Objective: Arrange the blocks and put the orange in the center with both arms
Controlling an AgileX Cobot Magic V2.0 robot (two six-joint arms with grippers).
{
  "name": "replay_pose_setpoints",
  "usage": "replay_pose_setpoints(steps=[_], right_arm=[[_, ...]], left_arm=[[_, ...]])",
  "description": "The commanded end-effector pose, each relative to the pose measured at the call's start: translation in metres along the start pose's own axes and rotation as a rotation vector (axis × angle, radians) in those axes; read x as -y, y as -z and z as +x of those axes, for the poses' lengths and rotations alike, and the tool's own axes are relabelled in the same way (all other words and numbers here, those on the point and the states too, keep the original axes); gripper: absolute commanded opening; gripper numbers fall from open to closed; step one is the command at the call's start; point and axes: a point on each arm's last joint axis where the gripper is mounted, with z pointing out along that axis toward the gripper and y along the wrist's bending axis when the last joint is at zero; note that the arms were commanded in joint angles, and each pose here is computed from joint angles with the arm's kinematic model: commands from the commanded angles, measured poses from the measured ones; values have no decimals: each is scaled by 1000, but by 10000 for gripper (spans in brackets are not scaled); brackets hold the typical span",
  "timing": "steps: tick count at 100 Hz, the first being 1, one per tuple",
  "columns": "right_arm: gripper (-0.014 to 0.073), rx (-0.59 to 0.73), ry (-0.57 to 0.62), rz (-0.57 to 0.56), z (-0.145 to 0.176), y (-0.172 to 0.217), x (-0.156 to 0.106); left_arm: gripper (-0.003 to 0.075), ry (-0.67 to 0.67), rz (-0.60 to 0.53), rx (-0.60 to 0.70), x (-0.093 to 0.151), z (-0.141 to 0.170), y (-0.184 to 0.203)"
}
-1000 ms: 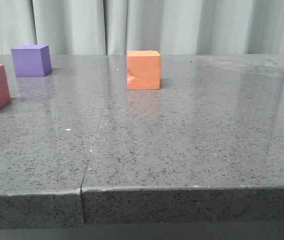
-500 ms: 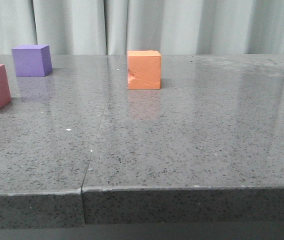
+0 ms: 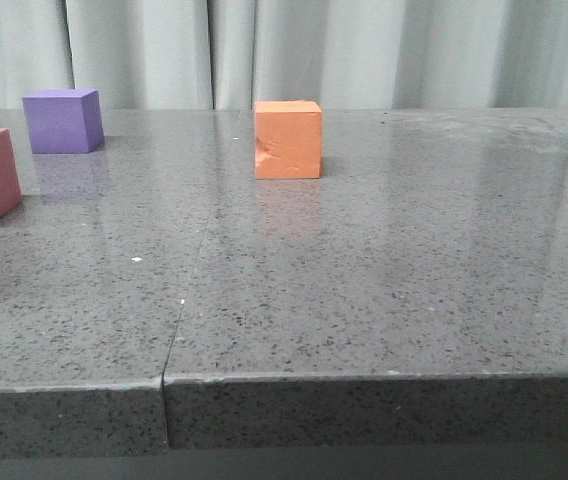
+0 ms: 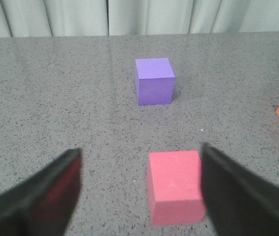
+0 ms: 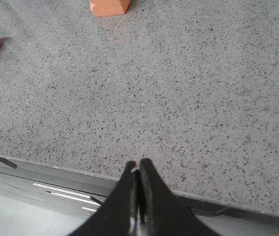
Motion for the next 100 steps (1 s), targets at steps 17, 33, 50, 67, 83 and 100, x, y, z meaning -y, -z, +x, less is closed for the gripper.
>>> replay_pose_setpoints(steps=[17, 33, 50, 67, 83, 100], right_arm=[[-69, 80, 19, -21, -12, 3, -4], [-69, 80, 19, -21, -12, 3, -4], [-69, 80, 19, -21, -12, 3, -4], [-69, 80, 19, -21, -12, 3, -4], [-69, 80, 19, -21, -12, 3, -4], [-69, 80, 19, -21, -12, 3, -4]], left_arm=[[659, -2, 7, 61, 1, -43, -22], [659, -115, 51, -28, 9, -63, -42], [659, -300, 141, -133, 26, -79, -70], [659, -519, 268, -223, 52, -91, -100], [659, -653, 389, -212, 78, -103, -119], [659, -859, 504, -217, 107, -107, -137]])
